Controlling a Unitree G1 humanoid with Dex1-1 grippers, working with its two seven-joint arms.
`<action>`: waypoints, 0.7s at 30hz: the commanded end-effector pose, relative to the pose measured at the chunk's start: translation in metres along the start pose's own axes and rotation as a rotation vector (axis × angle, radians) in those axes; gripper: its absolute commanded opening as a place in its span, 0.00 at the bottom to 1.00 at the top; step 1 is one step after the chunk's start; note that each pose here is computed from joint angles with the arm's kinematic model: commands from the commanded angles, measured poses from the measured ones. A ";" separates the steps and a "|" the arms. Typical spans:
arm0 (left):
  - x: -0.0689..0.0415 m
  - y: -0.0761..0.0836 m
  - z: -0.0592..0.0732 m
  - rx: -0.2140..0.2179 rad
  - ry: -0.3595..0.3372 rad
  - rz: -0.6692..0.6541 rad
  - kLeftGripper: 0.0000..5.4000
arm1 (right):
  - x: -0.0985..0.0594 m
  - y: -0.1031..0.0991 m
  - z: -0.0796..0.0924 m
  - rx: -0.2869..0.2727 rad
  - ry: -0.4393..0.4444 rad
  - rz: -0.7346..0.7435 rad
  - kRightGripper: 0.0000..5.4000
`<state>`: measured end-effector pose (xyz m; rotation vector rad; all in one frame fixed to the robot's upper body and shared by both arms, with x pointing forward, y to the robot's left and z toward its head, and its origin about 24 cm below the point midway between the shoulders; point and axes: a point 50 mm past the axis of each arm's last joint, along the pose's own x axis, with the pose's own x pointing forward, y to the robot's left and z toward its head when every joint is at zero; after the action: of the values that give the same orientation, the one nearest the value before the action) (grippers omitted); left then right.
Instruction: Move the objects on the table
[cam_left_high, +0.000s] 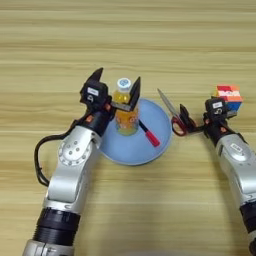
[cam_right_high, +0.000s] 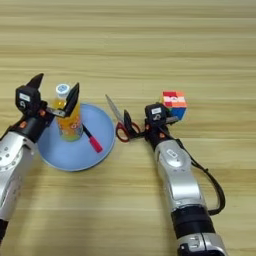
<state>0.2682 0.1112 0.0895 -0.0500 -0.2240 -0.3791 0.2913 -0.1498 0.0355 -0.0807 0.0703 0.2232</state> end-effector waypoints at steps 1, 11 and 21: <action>-0.003 -0.002 -0.018 0.010 0.087 -0.020 1.00 | 0.003 0.001 0.004 -0.001 -0.018 0.005 1.00; -0.005 0.002 -0.048 0.013 0.210 0.013 1.00 | 0.002 0.002 0.004 -0.001 -0.018 0.005 1.00; -0.006 0.001 -0.052 0.012 0.217 0.010 0.88 | 0.002 0.001 0.004 -0.002 -0.016 0.003 1.00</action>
<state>0.2733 0.1095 0.0379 -0.0071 -0.0070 -0.3742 0.2913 -0.1488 0.0355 -0.0817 0.0704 0.2260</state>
